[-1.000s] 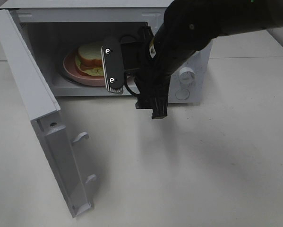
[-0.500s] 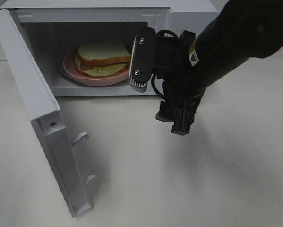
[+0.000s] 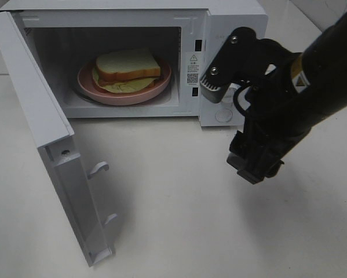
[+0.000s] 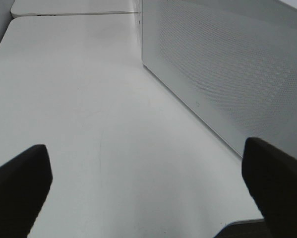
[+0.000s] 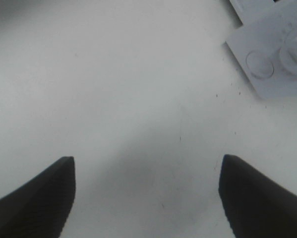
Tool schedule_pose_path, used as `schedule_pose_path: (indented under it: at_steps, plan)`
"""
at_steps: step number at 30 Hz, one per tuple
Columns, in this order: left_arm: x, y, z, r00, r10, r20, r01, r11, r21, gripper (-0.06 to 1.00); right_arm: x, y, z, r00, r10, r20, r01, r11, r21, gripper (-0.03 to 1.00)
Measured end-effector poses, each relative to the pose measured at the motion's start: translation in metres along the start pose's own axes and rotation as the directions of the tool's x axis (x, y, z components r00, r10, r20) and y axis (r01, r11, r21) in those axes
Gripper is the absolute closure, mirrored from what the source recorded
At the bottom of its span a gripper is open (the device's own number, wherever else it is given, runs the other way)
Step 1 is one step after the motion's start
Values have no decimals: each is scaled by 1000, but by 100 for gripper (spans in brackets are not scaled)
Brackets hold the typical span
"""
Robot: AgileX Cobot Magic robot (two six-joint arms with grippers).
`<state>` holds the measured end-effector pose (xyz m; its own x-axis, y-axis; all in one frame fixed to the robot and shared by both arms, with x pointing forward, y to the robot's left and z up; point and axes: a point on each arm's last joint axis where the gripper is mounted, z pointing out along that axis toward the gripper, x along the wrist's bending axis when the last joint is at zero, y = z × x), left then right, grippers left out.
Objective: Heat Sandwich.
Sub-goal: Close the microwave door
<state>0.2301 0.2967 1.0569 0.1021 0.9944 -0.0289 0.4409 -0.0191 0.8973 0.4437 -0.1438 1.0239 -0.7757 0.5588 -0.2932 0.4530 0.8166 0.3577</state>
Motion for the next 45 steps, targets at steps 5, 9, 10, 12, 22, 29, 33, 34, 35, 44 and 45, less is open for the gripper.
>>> schedule_pose_path:
  at_steps: [5,9,10,12,22,29,33,34,35,44,45]
  plan:
    - [0,0,0,1000,0,0,0,1000,0,-5,2,-20,-20,997,77,10,-77,997,11,20]
    - [0,0,0,1000,0,0,0,1000,0,-5,2,-33,-38,992,126,22,-126,992,22,20]
    - [0,0,0,1000,0,0,0,1000,0,-5,2,-37,-42,990,142,24,-142,989,29,20]
    - [0,0,0,1000,0,0,0,1000,0,-5,2,-44,-51,987,161,30,-162,986,43,20]
    - [0,0,0,1000,0,0,0,1000,0,-5,9,-76,-88,972,235,-2,-234,966,110,20]
    - [0,0,0,1000,0,0,0,1000,0,-5,13,-91,-105,963,268,-9,-265,958,110,20]
    - [0,0,0,1000,0,0,0,1000,0,-5,13,-101,-117,956,292,-12,-291,954,66,20]
    - [0,0,0,1000,0,0,0,1000,0,-5,12,-107,-122,943,333,-11,-332,942,58,20]
    - [0,0,0,1000,0,0,0,1000,0,-5,11,-110,-123,934,357,-5,-356,933,53,20]
    - [0,0,0,1000,0,0,0,1000,0,-5,8,-150,-128,824,558,94,-562,827,7,20]
    - [0,0,0,1000,0,0,0,1000,0,-5,8,-150,-128,824,558,94,-562,827,7,20]
